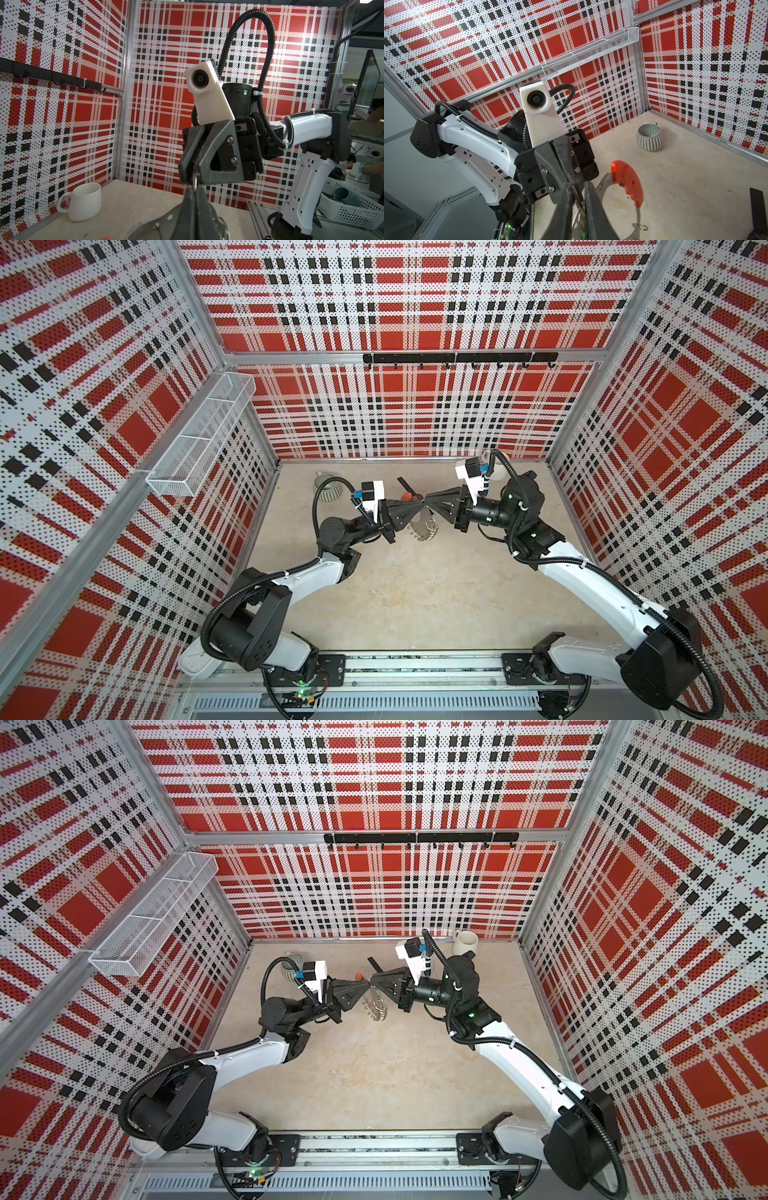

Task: Attach keys to a key ring
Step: Insert the key into the keyring.

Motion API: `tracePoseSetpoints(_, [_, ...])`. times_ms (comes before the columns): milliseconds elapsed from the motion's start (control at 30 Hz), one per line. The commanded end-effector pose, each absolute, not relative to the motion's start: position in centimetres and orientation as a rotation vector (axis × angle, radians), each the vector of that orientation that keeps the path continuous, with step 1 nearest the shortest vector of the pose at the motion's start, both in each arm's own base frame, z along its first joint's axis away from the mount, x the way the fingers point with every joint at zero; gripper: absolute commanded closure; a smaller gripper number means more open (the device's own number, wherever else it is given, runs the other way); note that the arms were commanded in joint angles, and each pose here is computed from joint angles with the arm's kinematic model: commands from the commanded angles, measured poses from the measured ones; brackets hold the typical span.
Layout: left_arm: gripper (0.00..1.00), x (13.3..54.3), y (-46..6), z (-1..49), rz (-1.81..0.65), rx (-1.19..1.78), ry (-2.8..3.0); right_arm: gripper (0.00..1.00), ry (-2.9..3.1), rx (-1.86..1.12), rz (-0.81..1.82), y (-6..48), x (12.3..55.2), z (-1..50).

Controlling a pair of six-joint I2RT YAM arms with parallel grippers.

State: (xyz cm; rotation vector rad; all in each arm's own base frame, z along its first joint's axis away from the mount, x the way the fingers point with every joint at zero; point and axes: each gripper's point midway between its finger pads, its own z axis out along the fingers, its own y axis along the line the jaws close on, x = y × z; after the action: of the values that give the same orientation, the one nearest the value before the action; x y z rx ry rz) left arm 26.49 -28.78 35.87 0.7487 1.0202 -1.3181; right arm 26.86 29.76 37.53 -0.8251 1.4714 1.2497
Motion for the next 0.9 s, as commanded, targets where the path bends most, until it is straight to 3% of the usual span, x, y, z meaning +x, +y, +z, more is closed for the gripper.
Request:
tracePoseSetpoints(0, [1.00,25.6,-28.5,37.4,-1.313,0.764,0.935,0.86,1.440,-0.845,1.245,29.9,26.4,38.2])
tracePoseSetpoints(267, [1.00,25.6,-28.5,37.5,-1.319,0.757,0.934,0.99,1.450,-0.838,1.227,29.7,26.4,37.9])
tracePoseSetpoints(600, [0.99,25.5,-28.6,37.4,-1.320,0.757,0.932,1.00,1.445,-0.853,1.196,29.6,26.5,38.5])
tracePoseSetpoints(700, [0.68,25.7,-28.2,37.2,-1.300,0.751,0.935,1.00,1.453,-0.865,1.165,29.6,26.7,38.5])
tracePoseSetpoints(733, [0.63,25.7,-28.0,37.1,-1.285,0.753,0.933,1.00,1.454,-0.871,1.153,29.5,26.7,38.5])
tracePoseSetpoints(867, [0.63,25.6,-26.8,36.2,-1.165,0.794,0.936,1.00,1.473,-0.900,1.082,29.3,27.0,38.0])
